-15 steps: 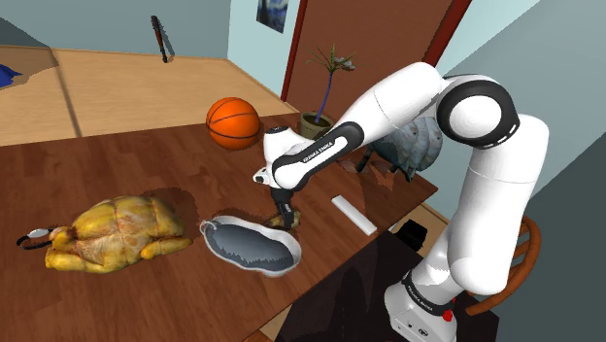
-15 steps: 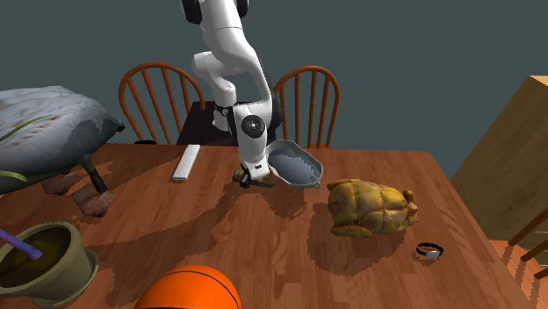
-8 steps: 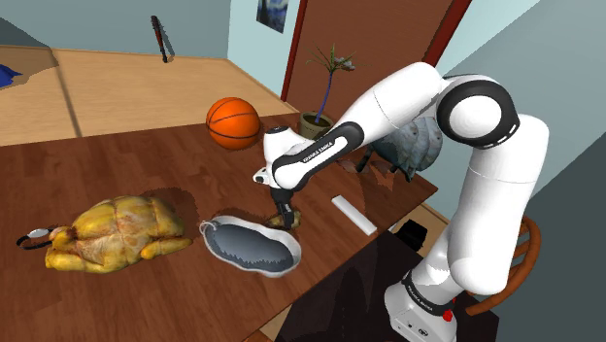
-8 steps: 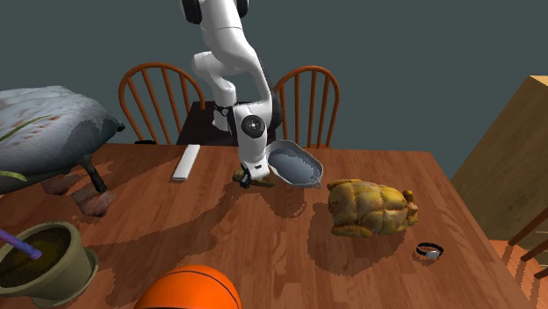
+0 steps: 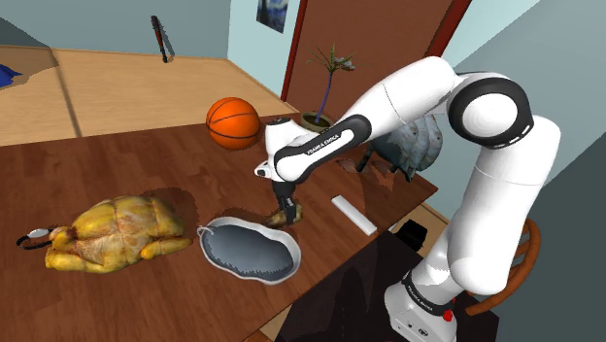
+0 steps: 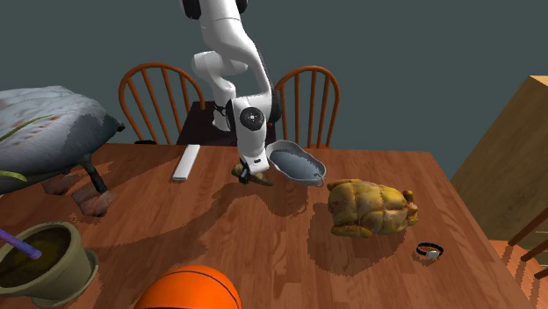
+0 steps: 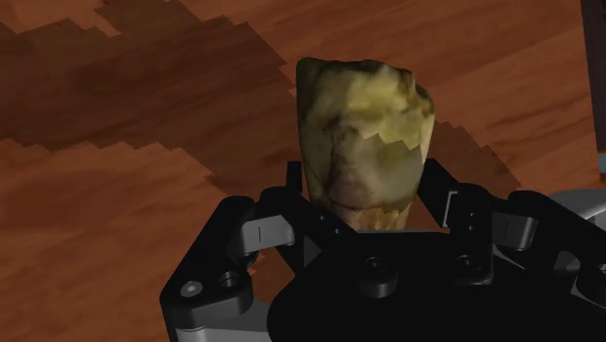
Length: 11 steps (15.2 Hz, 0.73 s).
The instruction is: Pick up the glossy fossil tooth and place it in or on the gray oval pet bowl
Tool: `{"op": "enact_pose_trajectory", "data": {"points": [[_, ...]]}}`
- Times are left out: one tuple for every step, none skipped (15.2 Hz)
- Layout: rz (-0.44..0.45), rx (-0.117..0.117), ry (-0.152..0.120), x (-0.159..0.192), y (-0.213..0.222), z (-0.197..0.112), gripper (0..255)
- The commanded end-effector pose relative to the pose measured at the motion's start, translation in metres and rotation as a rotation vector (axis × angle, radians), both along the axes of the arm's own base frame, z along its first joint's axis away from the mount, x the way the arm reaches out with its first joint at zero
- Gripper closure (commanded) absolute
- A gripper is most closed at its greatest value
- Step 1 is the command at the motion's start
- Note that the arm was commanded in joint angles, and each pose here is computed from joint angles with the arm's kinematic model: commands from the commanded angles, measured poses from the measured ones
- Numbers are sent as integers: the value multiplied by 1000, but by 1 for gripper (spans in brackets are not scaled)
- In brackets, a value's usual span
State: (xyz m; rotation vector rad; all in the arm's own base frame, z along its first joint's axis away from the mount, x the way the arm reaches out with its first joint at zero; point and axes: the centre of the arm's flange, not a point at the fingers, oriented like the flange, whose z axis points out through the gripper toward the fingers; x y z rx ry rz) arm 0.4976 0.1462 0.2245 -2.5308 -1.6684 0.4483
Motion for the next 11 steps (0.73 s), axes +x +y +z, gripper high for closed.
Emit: {"op": "enact_pose_trajectory", "data": {"points": [[0, 0, 0, 0, 1, 11, 255], [0, 0, 0, 0, 1, 16, 255], [0, 0, 0, 0, 1, 21, 255], [0, 0, 0, 0, 1, 27, 255], [0, 0, 0, 0, 1, 32, 255], [0, 0, 0, 0, 1, 37, 255], [0, 0, 0, 0, 1, 42, 255], [0, 0, 0, 0, 1, 48, 255], [0, 0, 0, 0, 1, 53, 255], [0, 0, 0, 0, 1, 58, 255], [0, 0, 0, 0, 1, 64, 255]]}}
